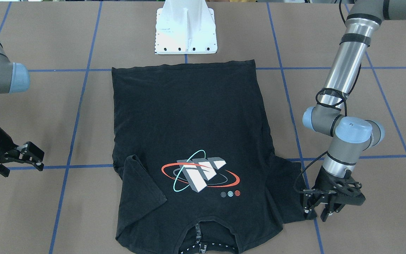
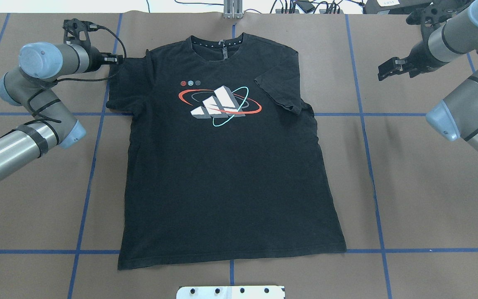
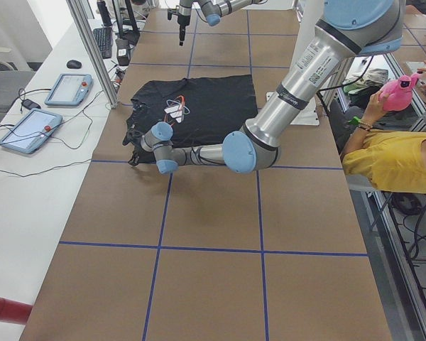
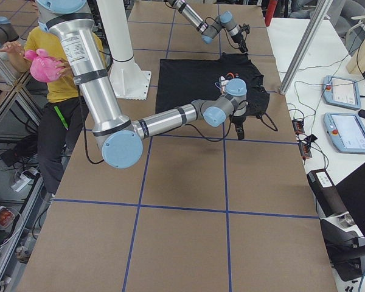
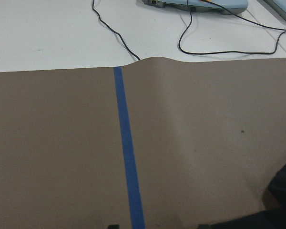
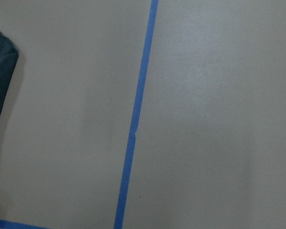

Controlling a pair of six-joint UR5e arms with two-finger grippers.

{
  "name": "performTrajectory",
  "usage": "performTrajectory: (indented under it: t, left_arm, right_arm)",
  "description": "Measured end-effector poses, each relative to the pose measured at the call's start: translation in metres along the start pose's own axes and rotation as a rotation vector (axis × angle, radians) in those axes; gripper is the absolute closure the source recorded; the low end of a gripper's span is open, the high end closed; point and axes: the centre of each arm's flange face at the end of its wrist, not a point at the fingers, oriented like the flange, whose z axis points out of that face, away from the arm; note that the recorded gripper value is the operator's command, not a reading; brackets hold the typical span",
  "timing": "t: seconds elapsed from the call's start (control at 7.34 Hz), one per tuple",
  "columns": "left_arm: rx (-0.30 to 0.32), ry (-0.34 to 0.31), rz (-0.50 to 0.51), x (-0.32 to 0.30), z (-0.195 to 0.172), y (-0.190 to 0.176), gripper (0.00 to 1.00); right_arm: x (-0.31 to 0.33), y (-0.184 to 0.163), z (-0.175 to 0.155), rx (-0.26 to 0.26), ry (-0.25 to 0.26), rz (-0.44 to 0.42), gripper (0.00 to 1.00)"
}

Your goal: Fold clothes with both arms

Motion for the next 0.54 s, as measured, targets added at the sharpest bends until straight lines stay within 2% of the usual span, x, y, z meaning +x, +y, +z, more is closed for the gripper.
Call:
performTrajectory:
  t: [0.54]
  left_arm:
    - [-0.003, -0.003, 0.000, -0.0011, 0.0011, 0.0009, 0.80]
  right_arm:
    - [0.0002, 0.0002, 0.0006, -0.001, 0.001, 0.001, 0.00]
